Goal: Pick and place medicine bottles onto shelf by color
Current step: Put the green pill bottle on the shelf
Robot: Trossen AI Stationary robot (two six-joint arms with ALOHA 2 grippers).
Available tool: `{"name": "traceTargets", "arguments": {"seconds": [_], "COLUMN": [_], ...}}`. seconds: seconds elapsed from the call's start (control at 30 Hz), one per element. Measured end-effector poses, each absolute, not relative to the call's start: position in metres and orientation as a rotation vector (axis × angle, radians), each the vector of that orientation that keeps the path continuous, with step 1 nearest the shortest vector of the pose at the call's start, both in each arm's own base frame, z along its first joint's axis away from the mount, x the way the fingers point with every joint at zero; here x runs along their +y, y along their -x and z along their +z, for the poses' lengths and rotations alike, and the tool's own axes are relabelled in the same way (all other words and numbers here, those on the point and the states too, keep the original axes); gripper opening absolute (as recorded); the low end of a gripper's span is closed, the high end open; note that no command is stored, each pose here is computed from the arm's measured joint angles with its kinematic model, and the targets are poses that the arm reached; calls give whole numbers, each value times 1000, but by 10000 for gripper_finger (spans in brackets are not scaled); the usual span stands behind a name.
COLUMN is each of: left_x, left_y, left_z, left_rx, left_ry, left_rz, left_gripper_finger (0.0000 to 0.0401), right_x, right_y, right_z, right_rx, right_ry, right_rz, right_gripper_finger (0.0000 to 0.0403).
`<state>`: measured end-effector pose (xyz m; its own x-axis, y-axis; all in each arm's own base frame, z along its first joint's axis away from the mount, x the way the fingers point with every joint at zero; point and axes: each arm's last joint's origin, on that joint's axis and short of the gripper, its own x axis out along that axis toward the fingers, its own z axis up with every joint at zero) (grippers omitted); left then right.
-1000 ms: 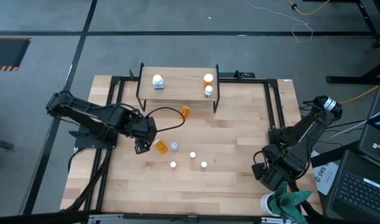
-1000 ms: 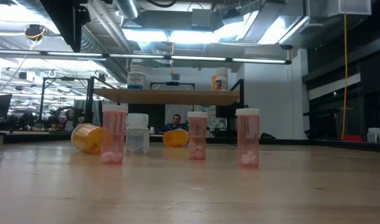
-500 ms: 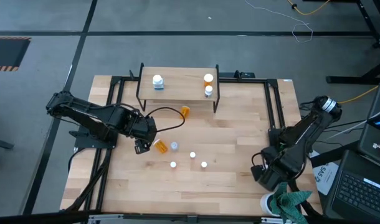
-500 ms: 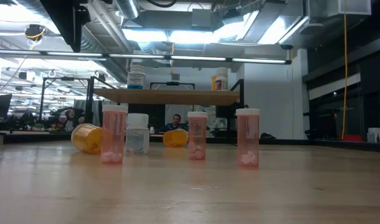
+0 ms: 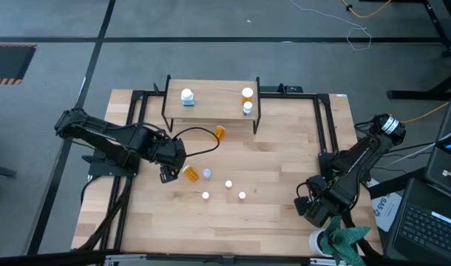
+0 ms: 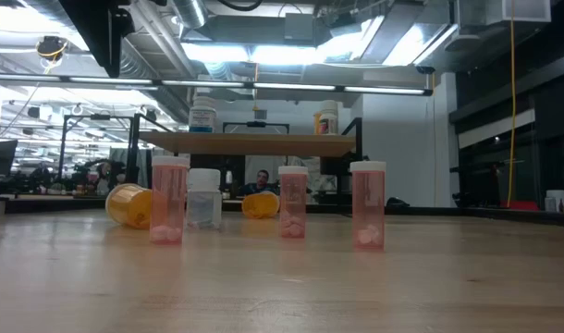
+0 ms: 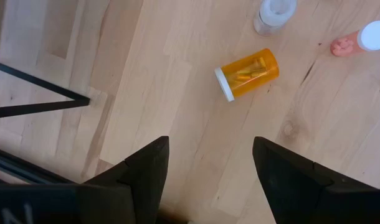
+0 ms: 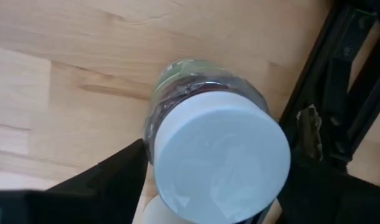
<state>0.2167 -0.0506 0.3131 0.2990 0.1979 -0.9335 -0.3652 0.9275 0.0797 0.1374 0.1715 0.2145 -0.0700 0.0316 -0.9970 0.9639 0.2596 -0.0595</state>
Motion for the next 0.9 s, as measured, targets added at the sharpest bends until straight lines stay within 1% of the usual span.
{"name": "traceTargets", "arguments": {"seconds": [0.1,0.17,0.37,0.9], "left_x": [-51,-51,-51,-51], "left_y": [-217,-217,-217,-217], "left_z": [313,313,313,313], "left_rx": [1212,1212,1212,1212], "left_ry": [159,158,158,158], "left_rz": [376,376,376,376], "left_gripper_finger": [228,228,228,228], "right_x": [172,173,172,173], "right_y": [-137,-137,-137,-137], "right_z": [216,216,216,215], "right_rx": [1417,1433,1432,1425], "right_ry": [-1016,-1022,-1022,-1045], "right_rz": [-1042,-1037,-1043,-1049], "right_gripper_finger": [277,274,286,288]}}
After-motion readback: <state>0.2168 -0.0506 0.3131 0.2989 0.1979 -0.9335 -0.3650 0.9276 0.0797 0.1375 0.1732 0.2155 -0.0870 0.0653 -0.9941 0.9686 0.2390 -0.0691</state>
